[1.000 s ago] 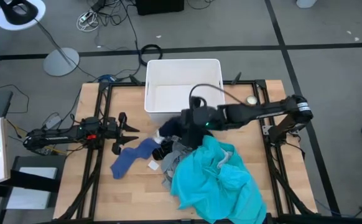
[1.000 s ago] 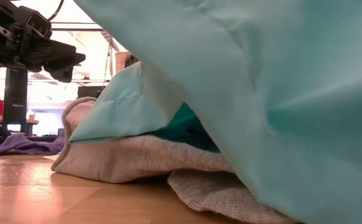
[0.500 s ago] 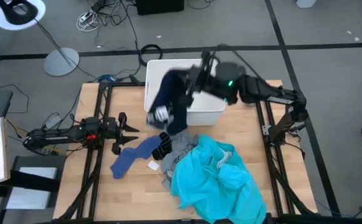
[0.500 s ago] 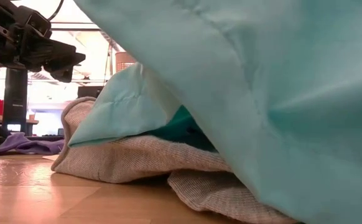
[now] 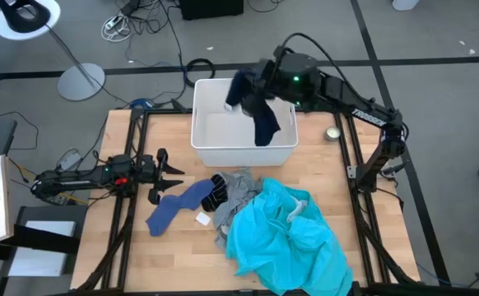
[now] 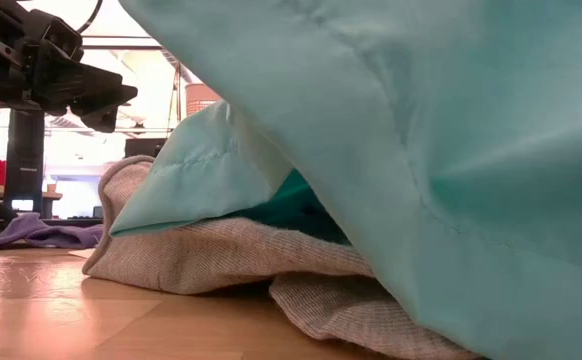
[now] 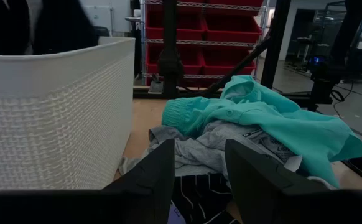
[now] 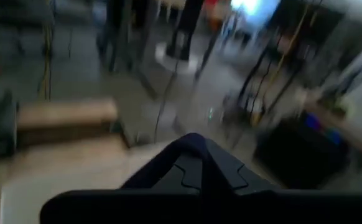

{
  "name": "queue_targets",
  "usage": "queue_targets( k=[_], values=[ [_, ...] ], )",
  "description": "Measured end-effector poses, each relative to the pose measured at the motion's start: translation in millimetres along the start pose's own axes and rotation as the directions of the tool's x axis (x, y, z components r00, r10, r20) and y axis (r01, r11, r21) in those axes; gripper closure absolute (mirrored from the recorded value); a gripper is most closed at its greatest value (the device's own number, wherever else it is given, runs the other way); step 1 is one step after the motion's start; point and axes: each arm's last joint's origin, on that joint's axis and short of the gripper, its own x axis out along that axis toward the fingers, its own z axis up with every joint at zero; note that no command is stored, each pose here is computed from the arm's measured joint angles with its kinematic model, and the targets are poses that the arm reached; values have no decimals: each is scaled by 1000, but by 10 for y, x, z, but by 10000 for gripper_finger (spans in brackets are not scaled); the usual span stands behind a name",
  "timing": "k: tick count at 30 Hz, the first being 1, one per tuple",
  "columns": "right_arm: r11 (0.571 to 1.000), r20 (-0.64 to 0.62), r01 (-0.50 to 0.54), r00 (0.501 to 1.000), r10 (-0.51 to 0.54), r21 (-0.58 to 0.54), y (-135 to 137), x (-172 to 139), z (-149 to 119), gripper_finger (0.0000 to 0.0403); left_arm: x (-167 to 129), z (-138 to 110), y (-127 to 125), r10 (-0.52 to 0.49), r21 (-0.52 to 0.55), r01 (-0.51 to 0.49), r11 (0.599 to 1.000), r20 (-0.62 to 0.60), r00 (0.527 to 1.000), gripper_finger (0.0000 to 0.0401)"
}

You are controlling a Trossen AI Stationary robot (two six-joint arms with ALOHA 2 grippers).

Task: Sort clothes
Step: Put the black underwear into the white bin

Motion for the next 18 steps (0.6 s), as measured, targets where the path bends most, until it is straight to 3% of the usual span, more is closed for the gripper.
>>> queue_targets(
  k=[4, 7, 12, 18],
  values=[
    [994, -199, -82, 975, 95, 71, -35, 99, -295, 395, 0, 0, 0, 0, 0, 0, 1000, 0, 1000, 254],
    [976, -304, -185, 929, 211, 112, -1, 217, -544, 388, 0, 0, 0, 0, 0, 0, 1000, 0, 1000, 254],
    [972, -432, -167, 874, 223, 163, 27, 391, -910, 361, 0, 0, 0, 0, 0, 0, 1000, 0, 1000, 254],
    [971, -463, -140, 860, 216, 193, -29, 425, -992, 313, 0, 0, 0, 0, 0, 0, 1000, 0, 1000, 254]
  ],
)
